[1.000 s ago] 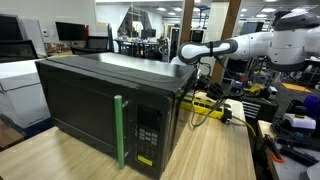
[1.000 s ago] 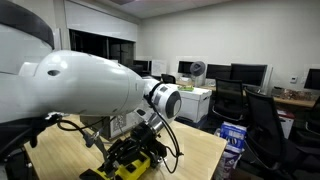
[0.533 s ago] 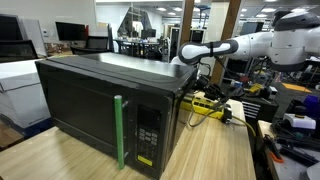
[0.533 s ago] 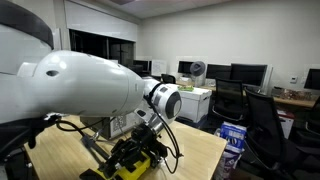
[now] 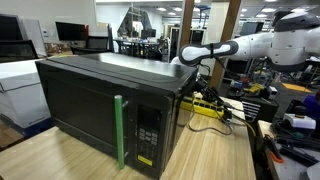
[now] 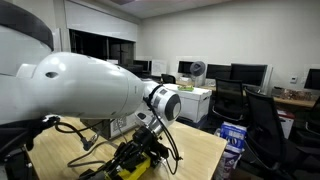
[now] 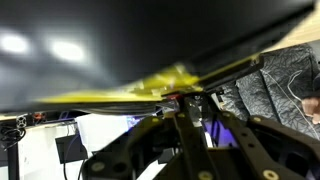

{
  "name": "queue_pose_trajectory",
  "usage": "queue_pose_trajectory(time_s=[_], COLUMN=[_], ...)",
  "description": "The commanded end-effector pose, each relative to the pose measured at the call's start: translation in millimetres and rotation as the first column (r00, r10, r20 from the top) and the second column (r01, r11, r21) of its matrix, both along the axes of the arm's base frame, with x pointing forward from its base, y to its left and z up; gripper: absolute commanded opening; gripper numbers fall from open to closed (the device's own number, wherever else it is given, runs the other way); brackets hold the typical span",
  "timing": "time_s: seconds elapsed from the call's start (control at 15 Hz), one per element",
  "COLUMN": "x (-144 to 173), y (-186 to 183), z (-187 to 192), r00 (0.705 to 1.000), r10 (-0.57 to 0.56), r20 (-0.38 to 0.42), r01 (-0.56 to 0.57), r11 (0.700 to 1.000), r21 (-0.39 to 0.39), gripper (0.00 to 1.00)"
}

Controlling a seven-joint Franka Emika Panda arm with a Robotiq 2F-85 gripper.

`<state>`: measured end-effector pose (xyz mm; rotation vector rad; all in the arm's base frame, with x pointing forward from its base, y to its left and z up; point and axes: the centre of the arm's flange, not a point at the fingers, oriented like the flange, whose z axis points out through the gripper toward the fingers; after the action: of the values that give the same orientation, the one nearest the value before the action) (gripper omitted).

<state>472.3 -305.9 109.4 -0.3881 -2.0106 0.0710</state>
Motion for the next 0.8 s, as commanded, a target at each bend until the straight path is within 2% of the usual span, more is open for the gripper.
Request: queue_pose_trajectory(time_s=[0.0, 0.27, 0.73], x=[26.7, 38.1, 53.7], y=[-58.2, -75.0, -91.9], z=[-39.9, -31.0, -20.3], r00=[0.999, 0.996, 0.989], r10=[-0.018, -0.074, -0.133], r20=[0.036, 0.046, 0.067], r01=[0.019, 0.078, 0.141], r11=[0.999, 0.992, 0.981], r21=[-0.044, -0.094, -0.132], gripper=[0.06, 0.06, 0.06])
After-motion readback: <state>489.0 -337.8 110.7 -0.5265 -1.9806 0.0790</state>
